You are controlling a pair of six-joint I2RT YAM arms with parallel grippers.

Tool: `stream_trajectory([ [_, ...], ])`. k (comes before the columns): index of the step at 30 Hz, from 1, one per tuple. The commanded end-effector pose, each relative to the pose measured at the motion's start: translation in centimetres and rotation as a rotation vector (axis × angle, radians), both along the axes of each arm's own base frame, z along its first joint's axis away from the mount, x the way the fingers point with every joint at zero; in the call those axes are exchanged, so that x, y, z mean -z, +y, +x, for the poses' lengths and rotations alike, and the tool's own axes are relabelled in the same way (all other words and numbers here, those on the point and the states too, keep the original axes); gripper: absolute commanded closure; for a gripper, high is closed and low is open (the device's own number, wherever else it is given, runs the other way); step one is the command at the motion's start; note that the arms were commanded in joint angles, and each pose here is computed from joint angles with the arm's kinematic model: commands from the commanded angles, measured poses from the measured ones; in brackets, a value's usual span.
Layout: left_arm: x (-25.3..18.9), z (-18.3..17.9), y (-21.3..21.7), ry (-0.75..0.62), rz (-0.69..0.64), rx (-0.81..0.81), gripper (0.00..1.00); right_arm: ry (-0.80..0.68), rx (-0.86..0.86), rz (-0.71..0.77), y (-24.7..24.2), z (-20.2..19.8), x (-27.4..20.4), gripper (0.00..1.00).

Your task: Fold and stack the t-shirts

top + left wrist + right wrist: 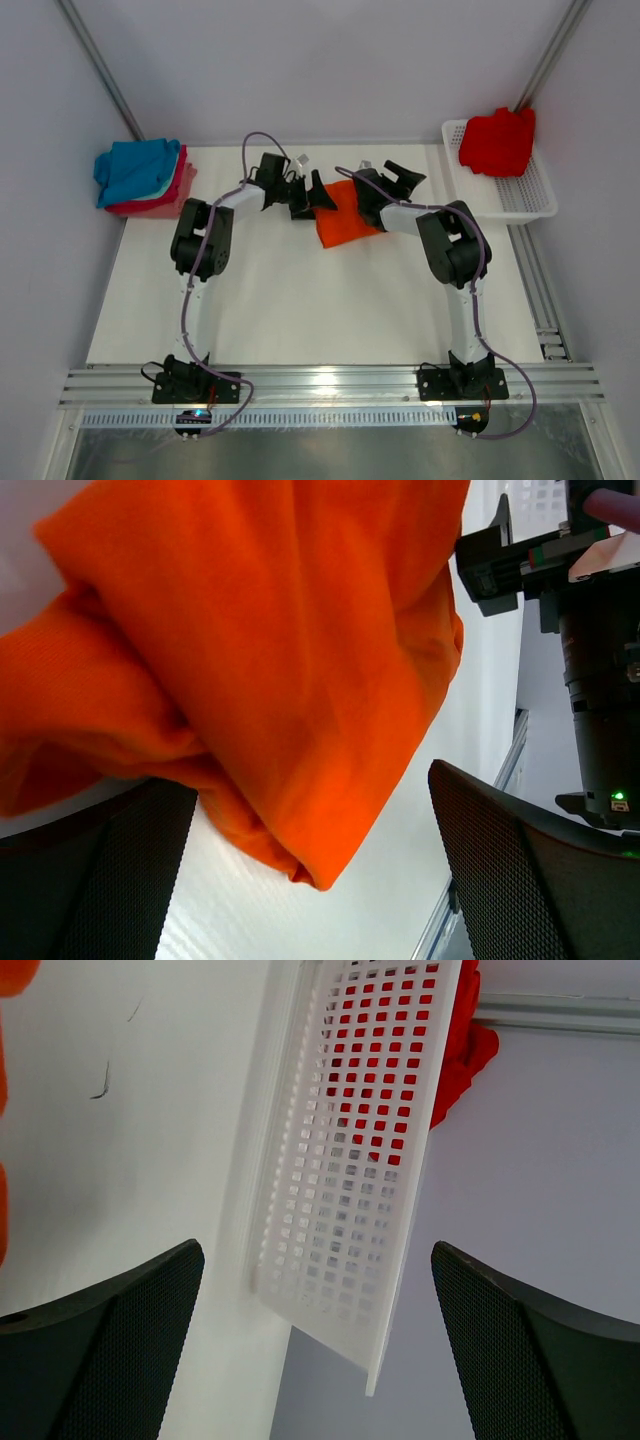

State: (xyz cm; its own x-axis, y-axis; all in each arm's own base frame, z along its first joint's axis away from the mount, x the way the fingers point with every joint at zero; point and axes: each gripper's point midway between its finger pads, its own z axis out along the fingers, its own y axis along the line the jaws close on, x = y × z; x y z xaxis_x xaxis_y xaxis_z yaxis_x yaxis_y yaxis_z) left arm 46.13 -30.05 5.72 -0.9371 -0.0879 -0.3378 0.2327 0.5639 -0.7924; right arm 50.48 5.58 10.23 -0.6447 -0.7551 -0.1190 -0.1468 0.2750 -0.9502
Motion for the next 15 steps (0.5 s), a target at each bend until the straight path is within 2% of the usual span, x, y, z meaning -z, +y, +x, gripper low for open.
stream_trajectory([
  [1, 2.1, 0.1, -1.3, 0.011, 0.039, 0.001, 0.01, -0.027, 0.020, 0.019, 0.0, 0.4, -0.1, 0.01],
  [13, 3.7, -1.1, -3.6, 0.018, 0.062, 0.045, 0.01, -0.010, 0.026, 0.022, 0.0, 0.3, 0.5, 0.01],
  [15, 3.9, -1.2, -3.8, 0.022, 0.061, 0.051, 0.08, -0.005, 0.029, 0.024, 0.0, 0.2, 0.6, 0.01],
])
